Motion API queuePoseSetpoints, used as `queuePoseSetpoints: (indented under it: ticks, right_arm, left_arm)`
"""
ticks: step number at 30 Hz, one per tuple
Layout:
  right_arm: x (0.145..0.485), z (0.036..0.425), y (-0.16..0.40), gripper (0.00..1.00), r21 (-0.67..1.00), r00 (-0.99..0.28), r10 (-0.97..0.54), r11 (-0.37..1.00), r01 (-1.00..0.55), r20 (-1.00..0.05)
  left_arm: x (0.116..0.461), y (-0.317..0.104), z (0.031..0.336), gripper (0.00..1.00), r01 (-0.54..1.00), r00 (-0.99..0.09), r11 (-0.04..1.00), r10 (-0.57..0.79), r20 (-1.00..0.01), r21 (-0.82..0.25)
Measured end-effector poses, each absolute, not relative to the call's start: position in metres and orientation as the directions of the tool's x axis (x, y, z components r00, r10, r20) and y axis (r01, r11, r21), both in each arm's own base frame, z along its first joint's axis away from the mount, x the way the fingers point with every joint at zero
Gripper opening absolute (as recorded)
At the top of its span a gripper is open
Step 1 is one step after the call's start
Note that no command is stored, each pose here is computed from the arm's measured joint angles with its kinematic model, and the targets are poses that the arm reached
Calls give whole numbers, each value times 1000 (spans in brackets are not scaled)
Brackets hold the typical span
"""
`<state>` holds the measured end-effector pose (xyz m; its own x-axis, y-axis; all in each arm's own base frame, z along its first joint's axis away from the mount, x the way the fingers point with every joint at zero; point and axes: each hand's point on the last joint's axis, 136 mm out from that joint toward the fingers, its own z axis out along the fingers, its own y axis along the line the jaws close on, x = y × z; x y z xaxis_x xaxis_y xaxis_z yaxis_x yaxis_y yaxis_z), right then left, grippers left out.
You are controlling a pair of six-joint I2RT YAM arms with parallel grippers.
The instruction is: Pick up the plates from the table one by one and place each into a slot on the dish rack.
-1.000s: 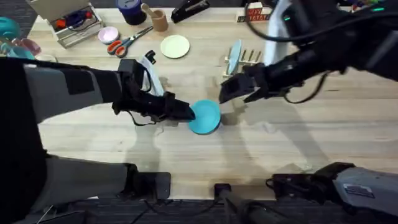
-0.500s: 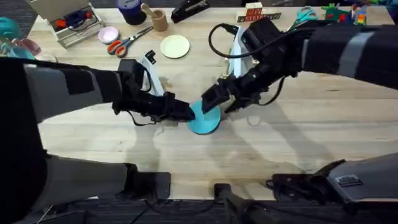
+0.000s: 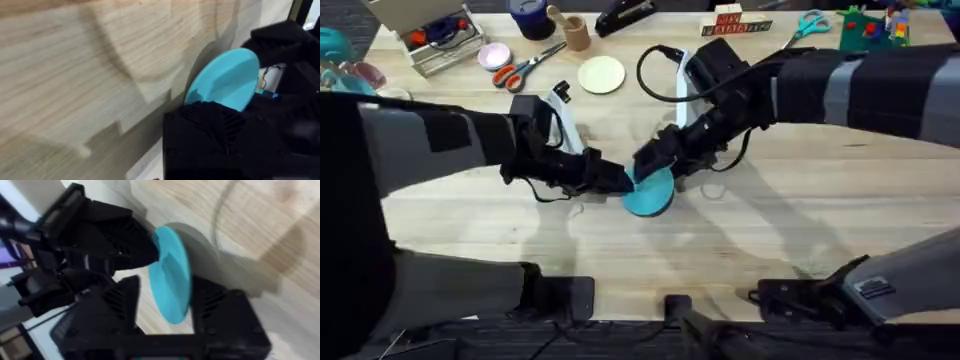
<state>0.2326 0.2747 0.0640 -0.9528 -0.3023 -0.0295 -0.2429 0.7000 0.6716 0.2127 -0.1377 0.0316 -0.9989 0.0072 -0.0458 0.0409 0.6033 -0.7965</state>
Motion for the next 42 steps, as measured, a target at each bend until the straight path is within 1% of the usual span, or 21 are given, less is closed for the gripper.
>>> queuePoseSetpoints:
  ticks: [1, 2, 5, 6, 7, 8, 9, 19, 22, 25, 28, 30, 35, 37, 42]
  right_arm:
    - [232, 63, 274, 527, 669, -955, -297, 706, -234, -20]
    - [232, 63, 273, 463, 667, -956, -294, 709, -229, -16]
    - [233, 61, 270, 326, 654, -958, -287, 722, -225, -13]
    - [234, 60, 269, 251, 648, -959, -283, 728, -224, -13]
    - [235, 59, 267, 134, 643, -960, -280, 733, -222, -13]
    - [235, 60, 267, 64, 647, -962, -274, 732, -212, -6]
    - [235, 61, 267, 44, 655, -962, -273, 726, -209, -5]
    - [228, 64, 266, 32, 664, -960, -277, 724, -188, 30]
    - [228, 72, 265, 32, 660, -961, -278, 722, -207, 2]
    - [226, 86, 261, 32, 632, -960, -278, 737, -241, -42]
    - [225, 109, 253, 32, 606, -957, -269, 744, -281, -114]
    - [222, 129, 246, 32, 590, -951, -258, 746, -307, -170]
    - [214, 175, 228, 32, 558, -926, -221, 746, -363, -307]
    - [208, 186, 218, 31, 532, -920, -204, 765, -363, -334]
    - [201, 204, 191, 31, 448, -920, -166, 834, -323, -355]
  left_arm:
    - [213, -138, 32, 40, 41, -999, 603, 7, -46, -796]
    - [213, -138, 32, 40, 40, -999, 603, 7, -45, -796]
    - [213, -138, 32, 40, 40, -999, 603, 7, -45, -797]
    - [213, -138, 32, 40, 39, -999, 602, 6, -45, -797]
    - [213, -138, 32, 40, 38, -999, 602, 5, -44, -798]
    - [213, -138, 32, 40, 37, -999, 600, 4, -44, -799]
    - [213, -137, 33, 40, 35, -999, 599, 2, -42, -800]
    - [212, -138, 34, 41, 26, -999, 593, -2, -33, -805]
    - [213, -139, 35, 41, 35, -999, 588, 0, -43, -808]
    - [215, -140, 42, 41, 69, -997, 594, 7, -80, -801]
    - [216, -140, 59, 41, 115, -990, 597, 5, -140, -794]
    - [215, -137, 69, 41, 135, -986, 617, 3, -169, -776]
    - [219, -124, 98, 40, 174, -969, 704, -4, -249, -688]
    - [226, -117, 116, 41, 196, -954, 739, -7, -299, -644]
    - [240, -101, 165, 40, 238, -907, 817, -6, -421, -525]
